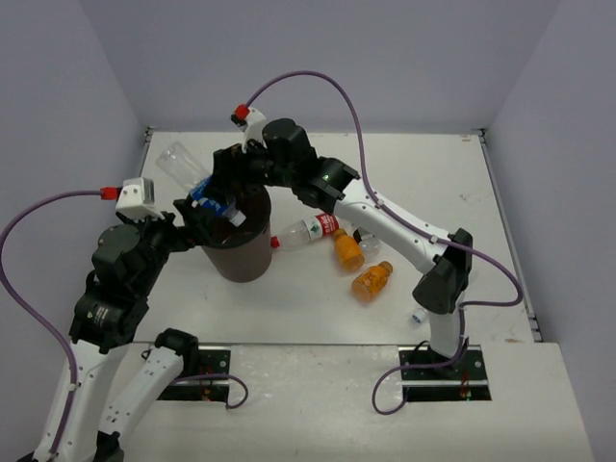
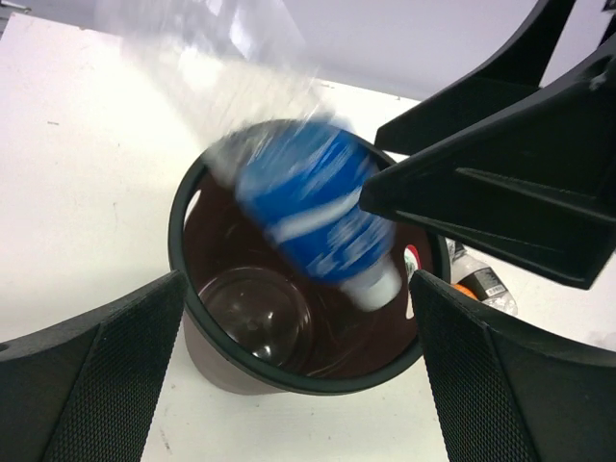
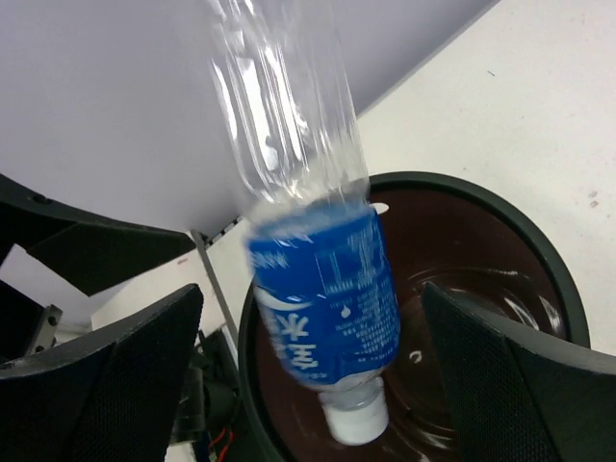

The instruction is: Put the plastic bottles in the bin

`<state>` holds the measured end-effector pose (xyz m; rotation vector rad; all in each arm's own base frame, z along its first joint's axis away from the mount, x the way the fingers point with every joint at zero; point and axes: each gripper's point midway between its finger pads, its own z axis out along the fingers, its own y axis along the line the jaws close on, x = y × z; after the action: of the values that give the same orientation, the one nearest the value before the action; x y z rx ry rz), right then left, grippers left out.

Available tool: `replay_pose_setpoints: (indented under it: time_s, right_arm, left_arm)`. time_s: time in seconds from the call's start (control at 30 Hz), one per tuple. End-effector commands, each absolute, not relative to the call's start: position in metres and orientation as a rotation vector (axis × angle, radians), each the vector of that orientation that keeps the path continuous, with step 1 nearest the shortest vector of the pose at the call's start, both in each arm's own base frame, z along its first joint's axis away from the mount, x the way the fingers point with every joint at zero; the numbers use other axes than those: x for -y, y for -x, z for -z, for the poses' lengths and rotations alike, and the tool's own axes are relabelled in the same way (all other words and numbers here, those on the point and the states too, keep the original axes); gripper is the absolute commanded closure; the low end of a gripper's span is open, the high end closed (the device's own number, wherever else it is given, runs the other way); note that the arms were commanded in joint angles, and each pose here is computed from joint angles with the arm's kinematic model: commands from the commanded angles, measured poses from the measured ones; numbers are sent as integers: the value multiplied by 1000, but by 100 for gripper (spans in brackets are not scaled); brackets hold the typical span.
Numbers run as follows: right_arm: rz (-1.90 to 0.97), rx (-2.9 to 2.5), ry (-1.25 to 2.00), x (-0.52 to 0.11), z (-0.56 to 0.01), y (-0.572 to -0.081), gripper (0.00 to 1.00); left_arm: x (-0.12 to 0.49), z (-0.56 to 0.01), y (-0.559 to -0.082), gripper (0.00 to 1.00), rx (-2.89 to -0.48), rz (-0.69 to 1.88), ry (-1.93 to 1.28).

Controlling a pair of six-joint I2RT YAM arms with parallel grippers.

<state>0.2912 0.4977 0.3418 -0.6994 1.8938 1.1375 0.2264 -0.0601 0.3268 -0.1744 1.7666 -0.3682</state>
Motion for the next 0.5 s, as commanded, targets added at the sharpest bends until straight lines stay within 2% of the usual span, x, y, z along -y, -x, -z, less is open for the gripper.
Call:
replay_pose_setpoints:
  time_s: [0.0,0.27,0.47]
  right_arm:
    - [-1093,-1802,617,-477,-392,-291,1]
    - [-1091,-1898,454,-440,-399,-304,1]
    - [-999,-1903,305,-351,-406,-321,1]
  left_arm:
    - [57,-340,-228,0,-1749,336,137]
    - [79,-354,-236,0,-1748,407,17]
    - [107,-364,-249,0,-1744,485,-153]
